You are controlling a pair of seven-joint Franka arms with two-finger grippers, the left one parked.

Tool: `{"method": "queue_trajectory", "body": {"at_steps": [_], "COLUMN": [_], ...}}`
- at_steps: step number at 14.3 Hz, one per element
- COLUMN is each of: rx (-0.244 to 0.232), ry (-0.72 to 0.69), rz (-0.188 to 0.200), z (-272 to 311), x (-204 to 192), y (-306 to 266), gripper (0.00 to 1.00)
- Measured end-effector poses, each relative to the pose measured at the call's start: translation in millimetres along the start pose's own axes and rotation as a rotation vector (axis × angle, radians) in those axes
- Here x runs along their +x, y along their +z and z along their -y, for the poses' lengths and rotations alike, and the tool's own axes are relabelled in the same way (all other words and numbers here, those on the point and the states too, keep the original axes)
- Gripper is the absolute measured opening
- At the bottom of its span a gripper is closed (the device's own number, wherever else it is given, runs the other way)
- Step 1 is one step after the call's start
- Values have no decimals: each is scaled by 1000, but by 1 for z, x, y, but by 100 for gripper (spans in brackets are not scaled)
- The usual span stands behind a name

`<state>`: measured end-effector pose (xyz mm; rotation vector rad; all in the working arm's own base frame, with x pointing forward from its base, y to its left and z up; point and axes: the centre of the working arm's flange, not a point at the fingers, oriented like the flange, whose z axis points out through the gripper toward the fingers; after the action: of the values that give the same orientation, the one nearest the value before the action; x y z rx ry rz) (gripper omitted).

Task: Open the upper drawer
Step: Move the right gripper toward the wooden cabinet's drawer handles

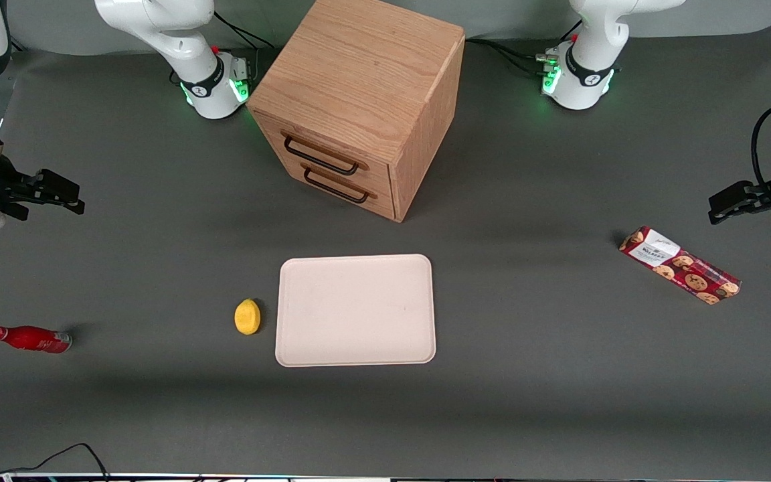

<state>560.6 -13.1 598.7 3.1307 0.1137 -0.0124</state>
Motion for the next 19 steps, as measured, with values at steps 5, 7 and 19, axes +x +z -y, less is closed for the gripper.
{"method": "queue_trajectory", "body": {"at_steps": [5,7,19], "rx": [19,34,45], "ry": [1,14,-72], "rz": [-4,-3,20], "z": [2,-3,46], "x": [0,0,3], "y": [-1,0,-1], "gripper": [100,100,100]}}
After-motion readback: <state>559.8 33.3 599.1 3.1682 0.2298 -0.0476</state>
